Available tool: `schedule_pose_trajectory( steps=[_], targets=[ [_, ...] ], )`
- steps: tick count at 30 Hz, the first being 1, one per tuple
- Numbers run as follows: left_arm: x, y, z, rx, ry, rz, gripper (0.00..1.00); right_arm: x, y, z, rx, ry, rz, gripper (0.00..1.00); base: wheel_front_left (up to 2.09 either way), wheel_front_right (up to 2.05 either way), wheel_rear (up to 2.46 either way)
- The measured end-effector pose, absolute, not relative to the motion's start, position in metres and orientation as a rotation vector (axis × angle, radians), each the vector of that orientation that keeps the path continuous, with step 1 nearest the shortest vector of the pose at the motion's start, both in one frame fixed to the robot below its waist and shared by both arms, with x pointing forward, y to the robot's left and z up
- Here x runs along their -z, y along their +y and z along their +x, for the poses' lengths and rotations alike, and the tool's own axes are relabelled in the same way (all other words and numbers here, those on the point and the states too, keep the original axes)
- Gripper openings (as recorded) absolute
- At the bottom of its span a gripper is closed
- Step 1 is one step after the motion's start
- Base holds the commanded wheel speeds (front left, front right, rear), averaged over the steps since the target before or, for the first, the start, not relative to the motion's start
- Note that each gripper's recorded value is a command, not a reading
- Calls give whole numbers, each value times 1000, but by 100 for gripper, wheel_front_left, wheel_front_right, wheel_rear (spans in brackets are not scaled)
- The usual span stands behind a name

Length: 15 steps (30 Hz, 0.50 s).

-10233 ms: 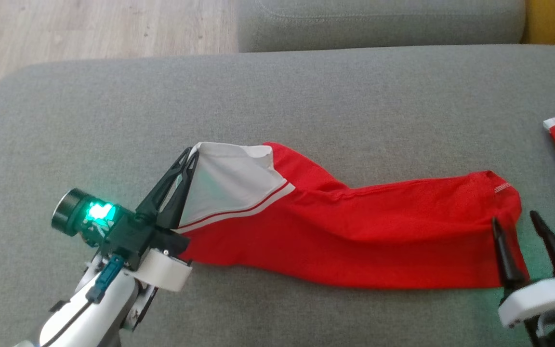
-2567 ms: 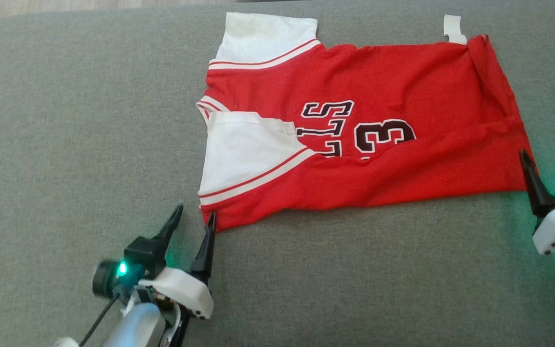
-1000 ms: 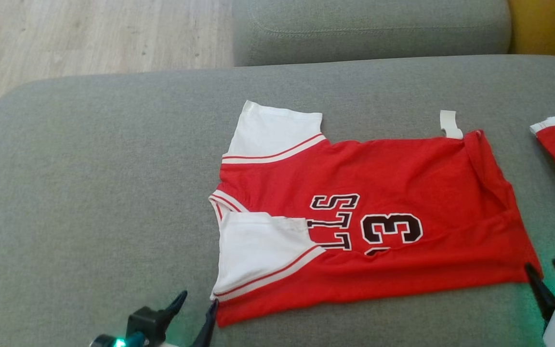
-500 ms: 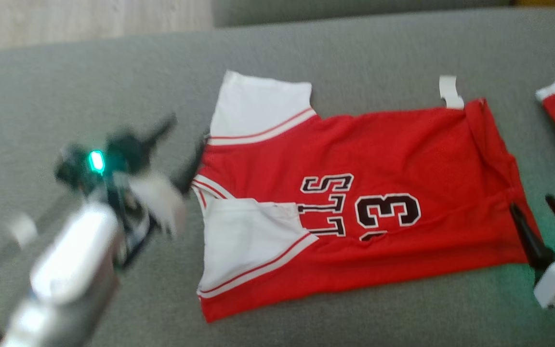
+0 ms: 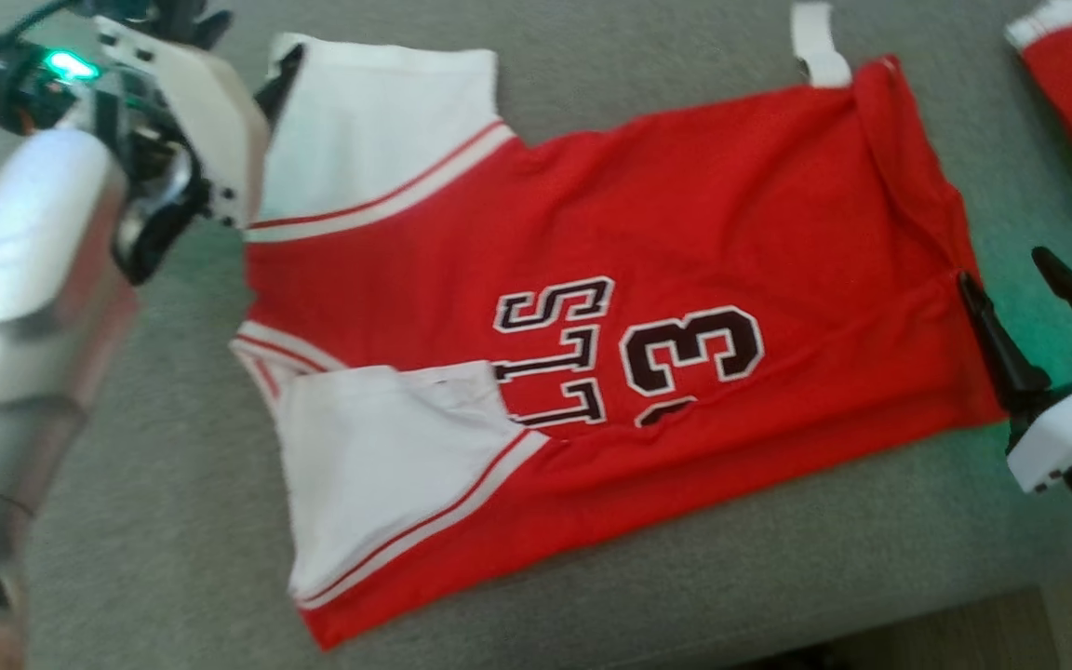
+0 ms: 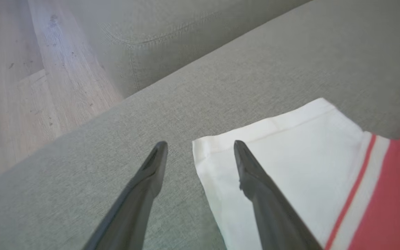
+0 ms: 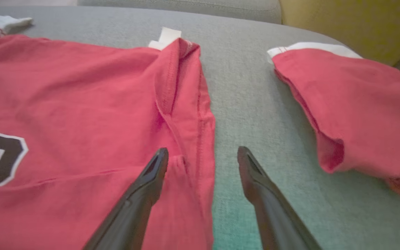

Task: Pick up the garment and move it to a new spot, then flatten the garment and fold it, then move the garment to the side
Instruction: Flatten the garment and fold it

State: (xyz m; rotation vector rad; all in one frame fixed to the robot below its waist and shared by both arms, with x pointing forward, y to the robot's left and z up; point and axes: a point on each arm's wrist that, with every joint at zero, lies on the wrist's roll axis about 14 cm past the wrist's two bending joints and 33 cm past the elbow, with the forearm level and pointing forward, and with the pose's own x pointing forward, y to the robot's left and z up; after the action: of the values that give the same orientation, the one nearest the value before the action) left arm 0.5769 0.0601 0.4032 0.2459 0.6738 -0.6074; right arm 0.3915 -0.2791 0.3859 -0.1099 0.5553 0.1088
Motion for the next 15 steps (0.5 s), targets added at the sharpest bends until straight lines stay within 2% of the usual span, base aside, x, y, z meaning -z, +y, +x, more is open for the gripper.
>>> schedule_pose_trajectory(
  steps=[6, 9, 10, 11, 12, 15],
  targets=[
    [-363, 64, 585, 608, 774, 314, 100, -380, -292, 389, -75, 573, -124, 100, 0, 0, 0],
    [-359, 57, 593, 622, 760, 321, 100, -376, -298, 386, -59, 587, -129, 100, 0, 0, 0],
    [-359, 55, 596, 626, 756, 321, 83, -375, -299, 386, -57, 588, -129, 100, 0, 0, 0],
    [-361, 52, 597, 631, 751, 315, 44, -375, -299, 386, -56, 588, -129, 100, 0, 0, 0],
    [-360, 50, 595, 639, 751, 311, 0, -374, -299, 387, -57, 589, -128, 100, 0, 0, 0],
    [-359, 43, 588, 677, 747, 323, 0, -375, -297, 392, -64, 581, -125, 100, 0, 0, 0]
  ],
)
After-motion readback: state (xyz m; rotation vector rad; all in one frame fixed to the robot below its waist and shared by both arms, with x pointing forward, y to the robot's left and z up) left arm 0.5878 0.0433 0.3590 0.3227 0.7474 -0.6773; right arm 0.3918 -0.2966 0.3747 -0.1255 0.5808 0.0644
